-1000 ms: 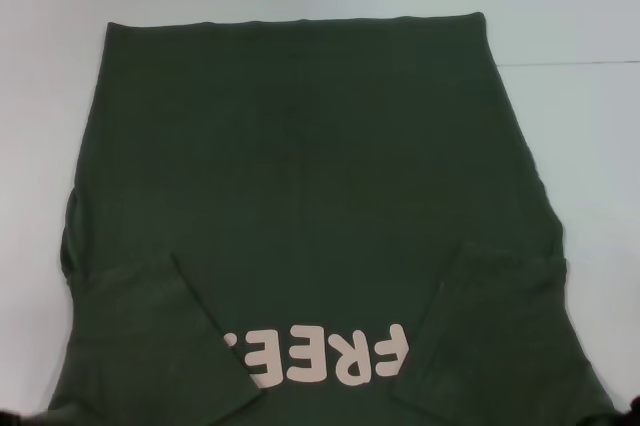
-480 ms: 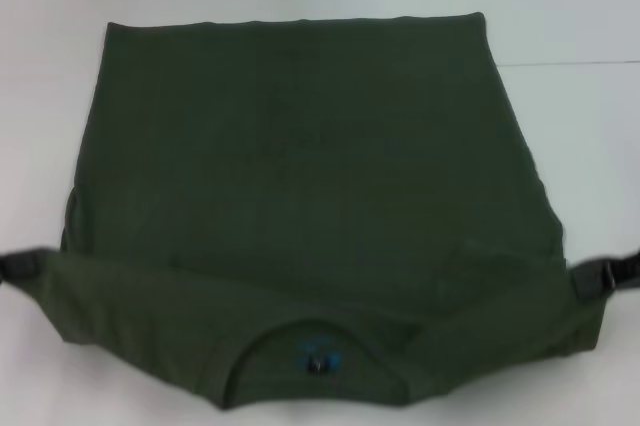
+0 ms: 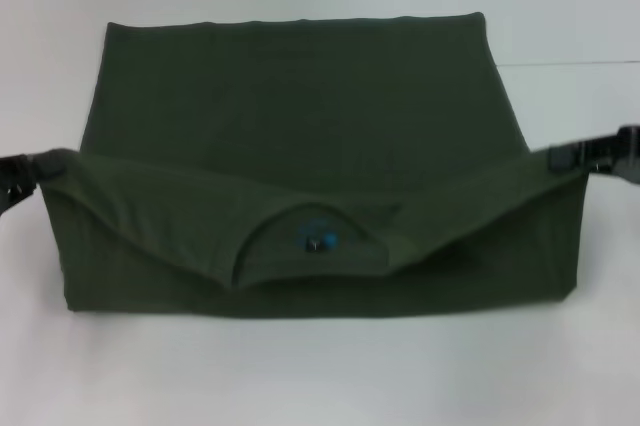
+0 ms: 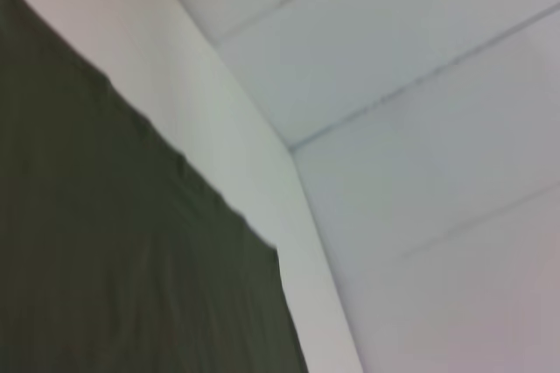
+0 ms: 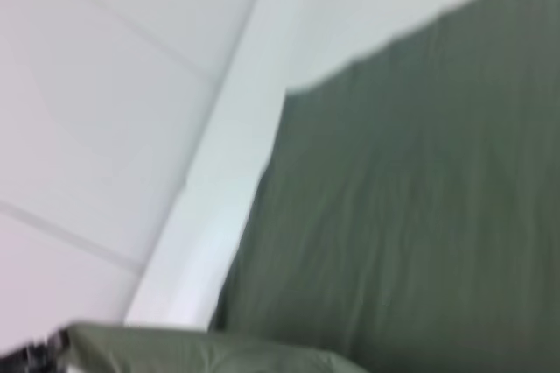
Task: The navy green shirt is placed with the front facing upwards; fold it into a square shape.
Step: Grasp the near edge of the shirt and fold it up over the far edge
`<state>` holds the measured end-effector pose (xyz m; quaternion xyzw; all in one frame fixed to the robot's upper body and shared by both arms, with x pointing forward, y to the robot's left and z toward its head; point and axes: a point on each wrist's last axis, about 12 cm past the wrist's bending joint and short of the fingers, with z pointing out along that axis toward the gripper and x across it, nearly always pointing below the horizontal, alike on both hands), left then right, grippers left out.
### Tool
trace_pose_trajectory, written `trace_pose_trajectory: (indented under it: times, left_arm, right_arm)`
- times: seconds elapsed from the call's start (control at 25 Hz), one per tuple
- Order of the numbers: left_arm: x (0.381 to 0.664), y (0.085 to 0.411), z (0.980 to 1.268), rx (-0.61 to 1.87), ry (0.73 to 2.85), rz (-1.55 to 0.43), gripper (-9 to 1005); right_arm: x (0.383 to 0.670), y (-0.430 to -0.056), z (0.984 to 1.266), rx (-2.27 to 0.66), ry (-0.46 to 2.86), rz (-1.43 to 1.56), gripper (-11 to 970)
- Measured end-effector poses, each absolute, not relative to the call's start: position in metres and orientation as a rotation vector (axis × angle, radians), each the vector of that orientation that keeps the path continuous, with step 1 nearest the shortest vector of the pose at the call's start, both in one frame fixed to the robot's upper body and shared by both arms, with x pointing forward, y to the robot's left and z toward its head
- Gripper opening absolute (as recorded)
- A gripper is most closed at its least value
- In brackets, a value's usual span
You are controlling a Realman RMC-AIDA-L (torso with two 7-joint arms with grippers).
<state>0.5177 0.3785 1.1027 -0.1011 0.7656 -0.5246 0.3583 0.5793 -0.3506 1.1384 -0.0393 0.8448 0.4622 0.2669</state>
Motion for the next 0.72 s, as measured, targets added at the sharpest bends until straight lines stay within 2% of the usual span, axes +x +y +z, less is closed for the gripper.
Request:
trace_pose_trajectory:
  times: [0.24, 0.72]
  left_arm:
    - [0.526, 0.372, 1.091, -0.34, 1.916, -1.289, 36]
    - [0.542, 0.349, 1.07, -0.408, 1.874, -1.189, 36]
  right_arm:
    - [0.592, -0.346, 1.136, -0.001, 2.163, 1.21, 41]
    - [0.609, -0.338, 1.113, 0.143, 2.102, 1.038, 41]
